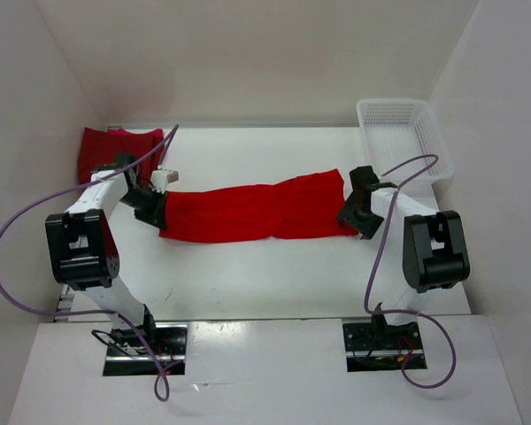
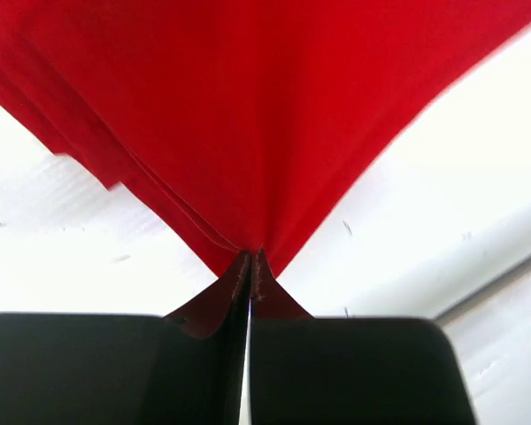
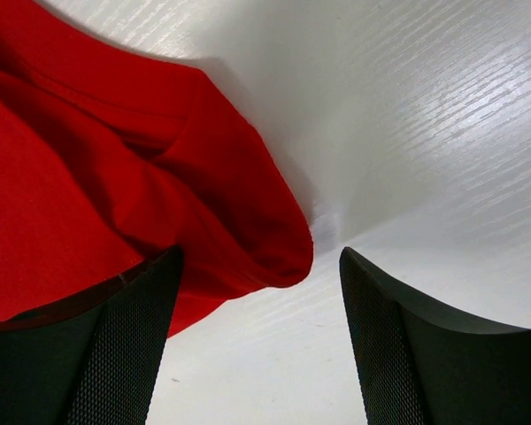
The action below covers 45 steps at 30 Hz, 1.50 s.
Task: Fold and stack the t-shirts
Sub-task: Rotate the tshirt 90 degrees
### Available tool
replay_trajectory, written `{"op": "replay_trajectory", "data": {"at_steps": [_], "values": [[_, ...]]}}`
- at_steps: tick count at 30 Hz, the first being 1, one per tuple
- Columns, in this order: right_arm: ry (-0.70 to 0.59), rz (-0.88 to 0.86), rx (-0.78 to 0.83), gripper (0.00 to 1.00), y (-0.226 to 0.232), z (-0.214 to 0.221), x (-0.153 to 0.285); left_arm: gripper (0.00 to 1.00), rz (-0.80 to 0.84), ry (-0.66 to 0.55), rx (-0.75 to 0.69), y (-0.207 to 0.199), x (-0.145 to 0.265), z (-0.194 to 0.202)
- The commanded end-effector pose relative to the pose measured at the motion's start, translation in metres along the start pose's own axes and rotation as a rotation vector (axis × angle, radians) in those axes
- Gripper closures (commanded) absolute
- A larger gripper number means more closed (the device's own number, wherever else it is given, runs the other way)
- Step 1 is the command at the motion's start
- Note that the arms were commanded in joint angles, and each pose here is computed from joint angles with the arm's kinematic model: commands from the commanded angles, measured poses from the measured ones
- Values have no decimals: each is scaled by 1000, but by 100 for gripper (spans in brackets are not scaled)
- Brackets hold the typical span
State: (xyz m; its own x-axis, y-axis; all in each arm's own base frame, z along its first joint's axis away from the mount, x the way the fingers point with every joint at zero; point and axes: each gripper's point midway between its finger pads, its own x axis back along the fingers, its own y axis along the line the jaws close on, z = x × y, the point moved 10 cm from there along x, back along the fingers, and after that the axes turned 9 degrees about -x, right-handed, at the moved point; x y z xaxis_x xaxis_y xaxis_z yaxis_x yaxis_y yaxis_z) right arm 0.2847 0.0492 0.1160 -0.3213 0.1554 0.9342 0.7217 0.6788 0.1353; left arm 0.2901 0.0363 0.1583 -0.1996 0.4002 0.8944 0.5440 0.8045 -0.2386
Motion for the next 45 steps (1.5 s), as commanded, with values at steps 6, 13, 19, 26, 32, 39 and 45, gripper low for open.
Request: {"op": "replay_trajectory", "data": {"at_steps": [6,13,19,26,32,39,45], "values": [[-13,22,-8,24,-5,-2,-9,100,136,84,-59,-19,17,24],[-15,34,-6,24,-5,-2,-12,100,118,216,-60,-17,2,48],[-9,41,-4,24,-6,-1,-14,99,76,299,-102,-23,-12,58],[-9,42,5,24,-4,-2,-15,83,47,382,-173,-31,-12,68],[-14,34,13,24,-2,-4,-14,54,-57,164,-120,-9,26,28],[-20,27,11,24,-2,-5,-11,53,-105,140,15,8,9,22],[-14,35,22,24,-4,-4,-11,54,-4,200,64,-1,-3,36]]}}
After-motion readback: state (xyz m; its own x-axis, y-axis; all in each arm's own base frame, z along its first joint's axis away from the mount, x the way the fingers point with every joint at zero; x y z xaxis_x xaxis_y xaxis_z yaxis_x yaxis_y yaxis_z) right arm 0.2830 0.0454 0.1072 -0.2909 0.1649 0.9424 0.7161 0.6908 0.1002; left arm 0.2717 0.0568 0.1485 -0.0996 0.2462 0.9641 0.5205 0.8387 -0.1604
